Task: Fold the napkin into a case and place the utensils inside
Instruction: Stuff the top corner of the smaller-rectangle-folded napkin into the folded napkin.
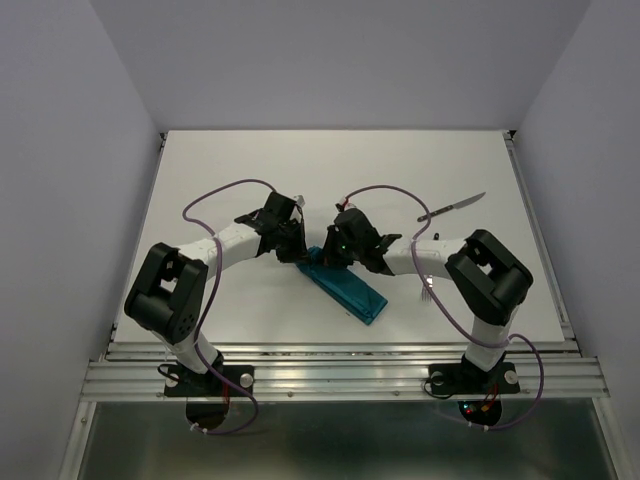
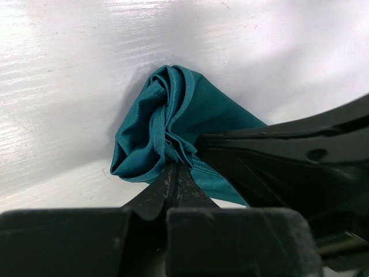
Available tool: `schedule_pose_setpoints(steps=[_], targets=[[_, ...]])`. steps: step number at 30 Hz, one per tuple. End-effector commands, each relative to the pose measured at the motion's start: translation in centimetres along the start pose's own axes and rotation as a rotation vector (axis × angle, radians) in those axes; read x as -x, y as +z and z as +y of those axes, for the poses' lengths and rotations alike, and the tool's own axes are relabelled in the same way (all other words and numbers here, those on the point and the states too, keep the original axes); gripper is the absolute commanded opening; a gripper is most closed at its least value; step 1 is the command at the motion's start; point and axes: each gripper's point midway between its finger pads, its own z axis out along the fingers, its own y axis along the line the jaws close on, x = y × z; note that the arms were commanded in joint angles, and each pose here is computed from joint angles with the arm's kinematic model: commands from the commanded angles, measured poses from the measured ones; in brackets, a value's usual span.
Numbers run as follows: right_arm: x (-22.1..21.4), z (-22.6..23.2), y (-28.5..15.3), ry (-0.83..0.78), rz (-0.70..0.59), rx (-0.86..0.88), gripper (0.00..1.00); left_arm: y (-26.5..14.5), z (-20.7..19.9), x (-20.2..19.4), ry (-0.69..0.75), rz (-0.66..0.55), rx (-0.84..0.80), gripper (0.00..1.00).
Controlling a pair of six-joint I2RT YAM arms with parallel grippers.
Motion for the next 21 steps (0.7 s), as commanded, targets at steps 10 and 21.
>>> schedule_pose_setpoints(steps=[10, 21], targets=[[2.7, 2.1, -0.6, 0.01, -0.085, 0.049, 0.01, 0.2, -1.1, 0.7, 0.058, -0.018, -0.046, 0.0], [2.1, 3.5, 0.1, 0.024, -0.055, 0.125, 0.01, 0.1, -1.3, 0.9, 0.063, -0.022, -0.054, 0.0]])
